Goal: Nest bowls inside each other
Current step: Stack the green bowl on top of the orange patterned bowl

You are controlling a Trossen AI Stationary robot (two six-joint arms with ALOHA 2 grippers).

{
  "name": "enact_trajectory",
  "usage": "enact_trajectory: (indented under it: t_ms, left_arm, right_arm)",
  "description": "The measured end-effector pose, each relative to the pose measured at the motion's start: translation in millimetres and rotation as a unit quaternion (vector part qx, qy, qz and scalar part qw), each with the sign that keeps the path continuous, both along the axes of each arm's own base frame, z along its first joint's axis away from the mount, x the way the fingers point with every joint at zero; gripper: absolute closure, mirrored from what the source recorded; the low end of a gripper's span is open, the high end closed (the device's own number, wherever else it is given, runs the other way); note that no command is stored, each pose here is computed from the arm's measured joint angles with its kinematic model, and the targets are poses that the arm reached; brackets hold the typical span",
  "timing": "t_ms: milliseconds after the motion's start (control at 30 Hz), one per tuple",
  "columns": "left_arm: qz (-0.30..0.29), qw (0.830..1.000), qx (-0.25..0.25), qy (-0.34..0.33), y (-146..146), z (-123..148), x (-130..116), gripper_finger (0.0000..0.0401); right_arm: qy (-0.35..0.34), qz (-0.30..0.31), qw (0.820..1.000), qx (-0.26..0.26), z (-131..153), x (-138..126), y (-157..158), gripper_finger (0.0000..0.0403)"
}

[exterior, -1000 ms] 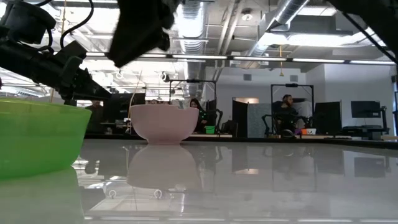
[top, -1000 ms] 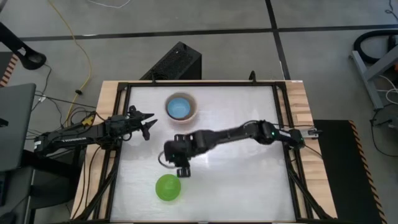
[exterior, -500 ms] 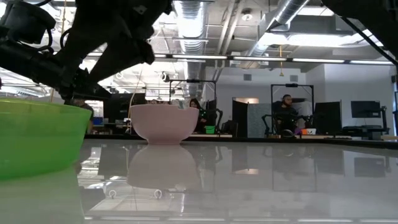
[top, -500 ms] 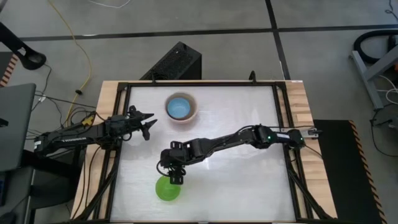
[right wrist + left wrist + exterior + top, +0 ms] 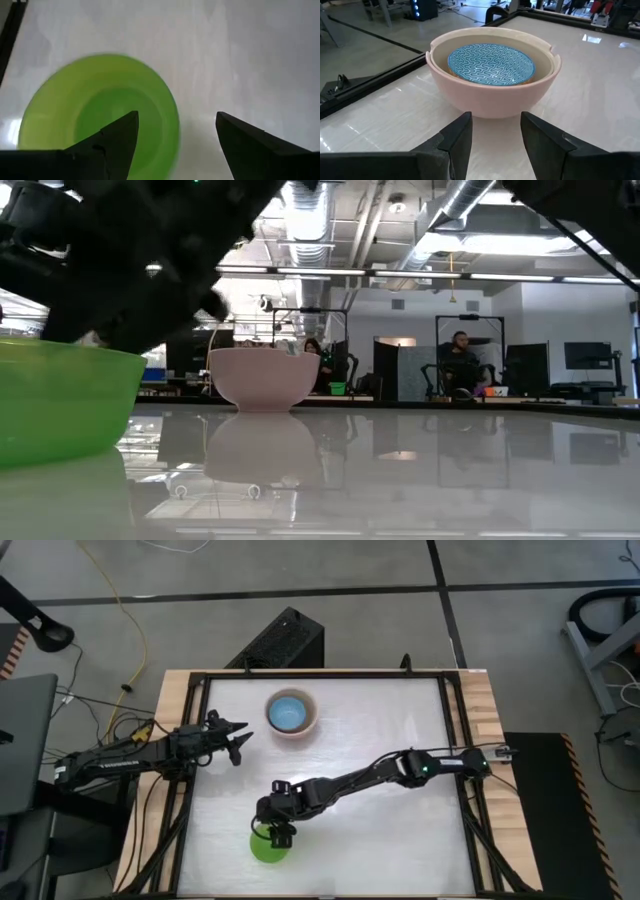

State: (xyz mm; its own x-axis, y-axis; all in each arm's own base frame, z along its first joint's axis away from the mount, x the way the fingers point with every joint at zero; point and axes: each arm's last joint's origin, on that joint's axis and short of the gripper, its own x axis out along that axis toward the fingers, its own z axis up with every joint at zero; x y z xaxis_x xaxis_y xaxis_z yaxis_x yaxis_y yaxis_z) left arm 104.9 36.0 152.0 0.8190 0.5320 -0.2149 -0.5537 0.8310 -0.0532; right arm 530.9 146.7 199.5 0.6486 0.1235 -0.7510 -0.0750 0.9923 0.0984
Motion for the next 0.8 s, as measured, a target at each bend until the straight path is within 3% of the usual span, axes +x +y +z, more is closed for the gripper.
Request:
enact_trajectory:
  t_ms: [300,433,533,800]
  left_arm:
    - [0.000,1.000,-0.002,0.006,0.1,-1.1,0.6,0.0243]
    - [0.000,1.000,-0.002,0.006,0.1,-1.1,0.5,0.0243]
    - [0.000,1.000,-0.002,0.006,0.1,-1.2,0.6,0.0243]
    - [0.000,1.000,-0.002,0.007,0.2,-1.2,0.6,0.0243]
  right_arm:
    - [0.017,0.001,1.000,-0.006,-26.1,5.0,2.1,0.0122]
    - [0.017,0.003,1.000,-0.005,-25.8,4.8,2.6,0.0151]
    - [0.017,0.004,1.000,-0.005,-25.0,4.7,2.5,0.0199]
    - [0.019,0.031,0.999,0.031,-24.2,5.4,3.7,0.0385]
